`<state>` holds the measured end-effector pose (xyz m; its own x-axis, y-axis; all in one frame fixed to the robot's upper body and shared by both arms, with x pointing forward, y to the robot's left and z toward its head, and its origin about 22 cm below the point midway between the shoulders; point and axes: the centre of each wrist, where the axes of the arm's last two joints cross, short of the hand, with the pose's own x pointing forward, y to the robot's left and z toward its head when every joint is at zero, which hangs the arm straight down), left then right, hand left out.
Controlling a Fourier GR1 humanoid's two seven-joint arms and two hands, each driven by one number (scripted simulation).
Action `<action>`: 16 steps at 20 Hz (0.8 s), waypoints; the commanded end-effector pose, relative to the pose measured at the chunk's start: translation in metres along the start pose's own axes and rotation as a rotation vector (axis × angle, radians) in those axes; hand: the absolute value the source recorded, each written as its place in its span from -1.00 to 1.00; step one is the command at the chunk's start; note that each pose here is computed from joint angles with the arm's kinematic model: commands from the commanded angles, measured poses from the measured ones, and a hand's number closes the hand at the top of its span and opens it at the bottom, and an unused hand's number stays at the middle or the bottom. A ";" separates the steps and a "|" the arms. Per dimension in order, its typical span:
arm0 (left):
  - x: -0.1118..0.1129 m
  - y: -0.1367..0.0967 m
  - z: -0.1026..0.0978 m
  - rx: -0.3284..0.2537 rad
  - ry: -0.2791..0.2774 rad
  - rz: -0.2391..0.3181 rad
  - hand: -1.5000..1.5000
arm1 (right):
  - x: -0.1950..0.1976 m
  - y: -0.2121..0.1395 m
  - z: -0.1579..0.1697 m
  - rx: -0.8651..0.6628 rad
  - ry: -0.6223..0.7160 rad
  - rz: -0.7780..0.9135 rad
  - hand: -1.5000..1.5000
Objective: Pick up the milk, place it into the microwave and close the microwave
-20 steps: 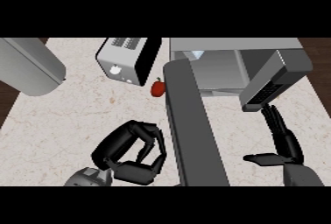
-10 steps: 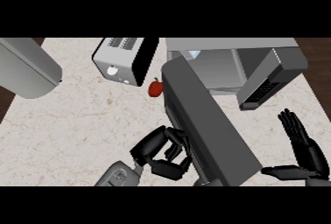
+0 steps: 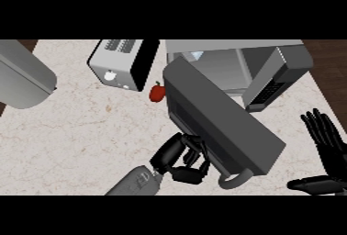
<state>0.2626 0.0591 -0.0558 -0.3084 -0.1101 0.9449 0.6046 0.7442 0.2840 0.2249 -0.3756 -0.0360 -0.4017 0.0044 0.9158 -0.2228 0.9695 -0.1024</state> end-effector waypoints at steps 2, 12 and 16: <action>-0.009 -0.004 -0.009 0.023 0.049 0.021 1.00 | 0.028 -0.010 -0.012 0.108 -0.096 -0.071 -1.00; 0.012 -0.022 -0.023 0.094 -0.021 0.103 1.00 | 0.057 0.007 -0.043 0.217 -0.121 -0.123 -1.00; 0.027 -0.015 -0.039 0.213 -0.057 0.111 1.00 | 0.076 -0.003 -0.058 0.262 -0.131 -0.087 -1.00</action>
<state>0.2675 0.0283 -0.0427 -0.2777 -0.0224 0.9604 0.5251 0.8336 0.1713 0.2397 -0.3643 0.0375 -0.4508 -0.0969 0.8874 -0.4133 0.9038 -0.1112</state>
